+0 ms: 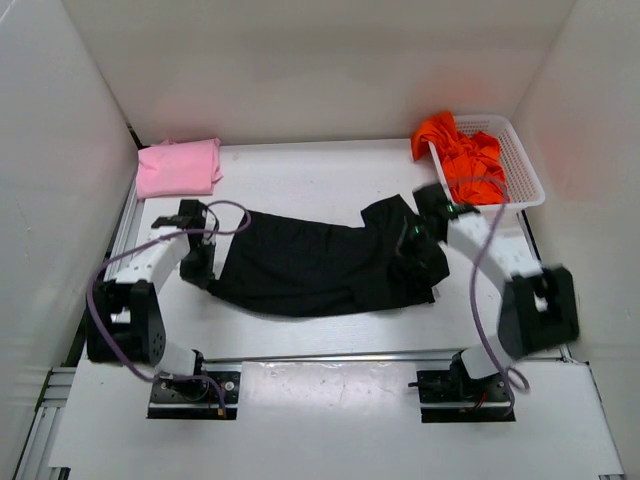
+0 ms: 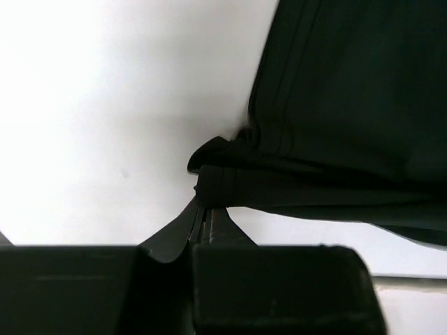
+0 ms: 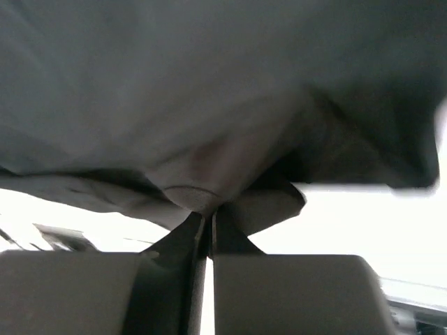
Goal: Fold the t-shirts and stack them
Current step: Flatten out the tshirt
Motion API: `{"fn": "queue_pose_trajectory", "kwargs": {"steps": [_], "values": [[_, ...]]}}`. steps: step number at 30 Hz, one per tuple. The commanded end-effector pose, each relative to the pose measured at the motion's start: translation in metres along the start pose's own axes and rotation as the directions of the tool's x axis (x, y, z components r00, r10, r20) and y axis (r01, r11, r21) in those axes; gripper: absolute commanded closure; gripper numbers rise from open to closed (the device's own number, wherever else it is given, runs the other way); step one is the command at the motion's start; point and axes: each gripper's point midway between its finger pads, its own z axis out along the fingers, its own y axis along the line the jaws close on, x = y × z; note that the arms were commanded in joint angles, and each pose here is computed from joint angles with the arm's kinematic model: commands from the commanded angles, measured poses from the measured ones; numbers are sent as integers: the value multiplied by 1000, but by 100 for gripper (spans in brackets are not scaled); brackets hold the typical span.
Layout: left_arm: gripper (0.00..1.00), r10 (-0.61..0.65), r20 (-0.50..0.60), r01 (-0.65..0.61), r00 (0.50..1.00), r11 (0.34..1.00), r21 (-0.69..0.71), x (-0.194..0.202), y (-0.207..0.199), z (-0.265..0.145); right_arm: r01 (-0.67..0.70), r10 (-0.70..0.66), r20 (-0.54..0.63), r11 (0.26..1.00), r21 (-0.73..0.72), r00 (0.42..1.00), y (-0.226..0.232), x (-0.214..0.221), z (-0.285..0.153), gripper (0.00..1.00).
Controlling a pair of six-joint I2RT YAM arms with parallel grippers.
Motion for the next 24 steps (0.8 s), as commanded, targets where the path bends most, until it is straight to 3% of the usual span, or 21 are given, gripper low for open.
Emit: {"fn": "queue_pose_trajectory", "kwargs": {"steps": [1, 2, 3, 6, 7, 11, 13, 18, 21, 24], "values": [[90, -11, 121, 9, 993, 1000, 17, -64, -1, -15, 92, -91, 35, 996, -17, 995, 49, -72, -5, 92], [90, -10, 111, 7, 994, 1000, 26, -70, -3, -14, 72, -68, -67, 996, 52, 995, 41, -73, 21, 66], [90, -10, 108, 7, 994, 1000, 26, -77, -3, -12, 66, -61, -96, 997, 45, 994, 46, -81, 27, 53], [90, -5, 41, 3, 999, 999, 46, -83, -7, -3, 80, -77, -106, 997, 23, 991, 66, -105, 36, 45], [90, -4, 31, 2, 999, 999, 46, -82, -8, 0, 79, -75, -108, 996, 34, 991, 62, -104, 39, 45], [90, 5, 35, -7, 999, 998, 69, -69, -14, 1, 114, -116, 70, 993, 38, 991, 52, -106, 9, 43], [90, 6, 26, -8, 1000, 997, 79, -63, -16, 2, 125, -127, 124, 992, 24, 984, 50, -103, -2, 48], [90, 6, 17, -8, 1000, 995, 99, -57, -20, 3, 109, -111, 50, 993, 37, 993, 34, -82, 14, 68], [90, 6, 17, -8, 1000, 994, 108, -57, -21, 2, 81, -79, -33, 995, 63, 996, 21, -66, 34, 68], [90, 7, 15, -8, 1000, 994, 108, -54, -21, 2, 44, -39, -48, 993, 113, 998, 10, -64, 44, 62]]}}
